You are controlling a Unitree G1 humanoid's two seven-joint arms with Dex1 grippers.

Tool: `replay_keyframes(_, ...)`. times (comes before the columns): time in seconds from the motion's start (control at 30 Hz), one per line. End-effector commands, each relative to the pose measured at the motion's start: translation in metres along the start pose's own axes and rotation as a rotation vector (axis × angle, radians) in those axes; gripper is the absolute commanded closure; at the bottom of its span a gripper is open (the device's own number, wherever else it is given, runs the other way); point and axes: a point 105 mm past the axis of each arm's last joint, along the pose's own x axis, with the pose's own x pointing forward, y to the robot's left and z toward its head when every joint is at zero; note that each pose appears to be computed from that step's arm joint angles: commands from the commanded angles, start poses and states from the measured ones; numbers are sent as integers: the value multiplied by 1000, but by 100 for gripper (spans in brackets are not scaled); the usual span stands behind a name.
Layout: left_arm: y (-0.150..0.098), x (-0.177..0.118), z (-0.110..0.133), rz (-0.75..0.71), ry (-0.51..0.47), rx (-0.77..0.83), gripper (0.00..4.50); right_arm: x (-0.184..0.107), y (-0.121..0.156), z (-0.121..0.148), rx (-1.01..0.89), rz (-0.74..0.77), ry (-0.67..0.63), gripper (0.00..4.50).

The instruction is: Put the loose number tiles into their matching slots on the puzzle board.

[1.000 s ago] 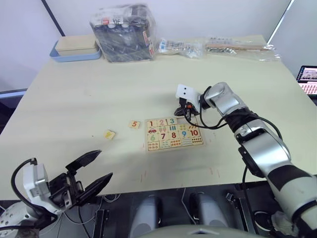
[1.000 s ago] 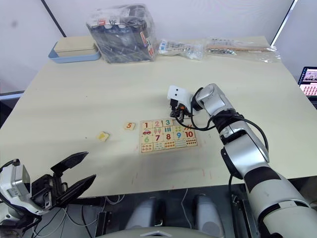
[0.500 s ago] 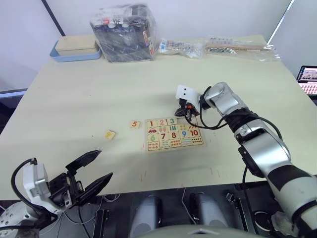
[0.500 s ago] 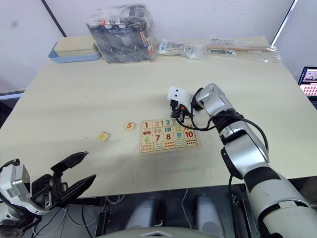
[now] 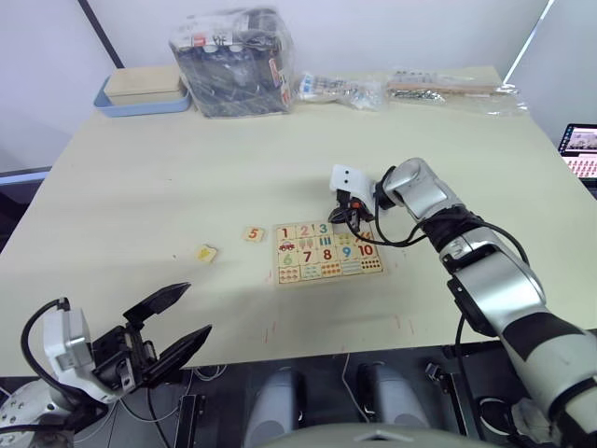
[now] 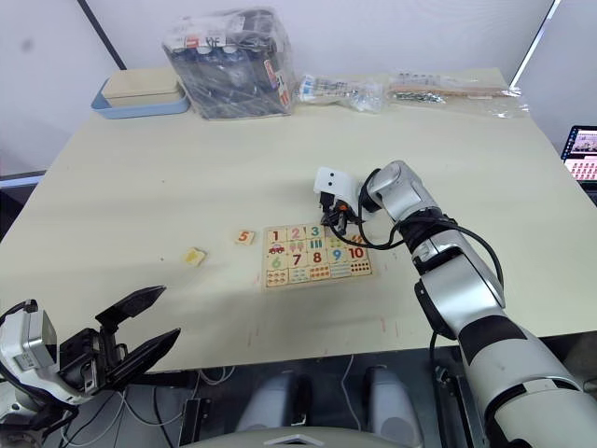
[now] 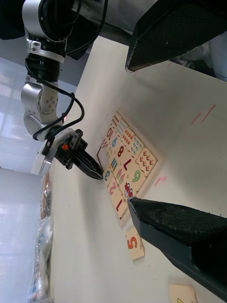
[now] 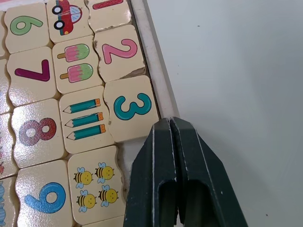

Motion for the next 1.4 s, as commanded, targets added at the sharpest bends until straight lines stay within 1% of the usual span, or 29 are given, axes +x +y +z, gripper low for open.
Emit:
replay_keyframes(0.03,-1,-2,5,-3,0,32,0,0,1,6,-23,4,-15,449)
replay_keyframes(0.13,-1,-2,5,-2,-1,32,0,-3,-1,7,-25,-8,-21,449)
replay_keyframes(0.27,-1,-2,5,3,-2,32,0,-20,-4,14,-29,-22,-96,449)
replay_keyframes(0.4,3,-2,5,27,-9,32,0,-44,7,13,-65,-8,-232,449)
replay_keyframes(0.47,4,-3,4,40,-10,30,0,-56,18,16,-67,0,-364,449)
replay_keyframes(0.53,6,-4,4,55,-9,28,0,-70,26,15,-70,-23,-463,449)
replay_keyframes(0.6,9,-5,4,73,-9,27,0,-81,32,13,-70,-50,-525,449)
replay_keyframes(0.67,14,-8,4,99,-10,27,0,-94,38,8,-37,-92,-593,449)
replay_keyframes(0.73,17,-10,4,116,-9,26,0,-103,46,3,-15,-106,-625,449)
replay_keyframes(0.8,20,-15,3,134,0,25,0,-114,59,-9,39,-102,-637,449)
replay_keyframes(0.83,22,-17,1,143,10,23,0,-124,66,-15,48,-116,-670,449)
replay_keyframes(0.9,25,-22,-3,152,34,20,0,-138,76,-31,83,-159,-663,449)
replay_keyframes(0.97,29,-25,-5,164,43,23,0,-143,82,-41,98,-202,-640,397)
replay_keyframes(1.03,32,-28,-6,170,47,22,0,-147,88,-49,95,-236,-622,326)
replay_keyframes(1.1,34,-29,-8,172,52,20,0,-157,96,-62,112,-277,-606,230)
replay_keyframes(1.17,37,-28,-9,179,53,19,0,-169,101,-70,142,-318,-615,145)
replay_keyframes(1.2,38,-28,-10,181,54,19,0,-173,104,-74,153,-332,-614,82)
replay_keyframes(1.27,41,-29,-10,183,56,18,0,-181,112,-83,173,-357,-596,11)
replay_keyframes(1.3,42,-29,-11,186,58,18,0,-185,117,-87,185,-369,-590,4)
replay_keyframes(1.4,47,-30,-12,186,66,14,0,-198,127,-100,204,-411,-567,4)
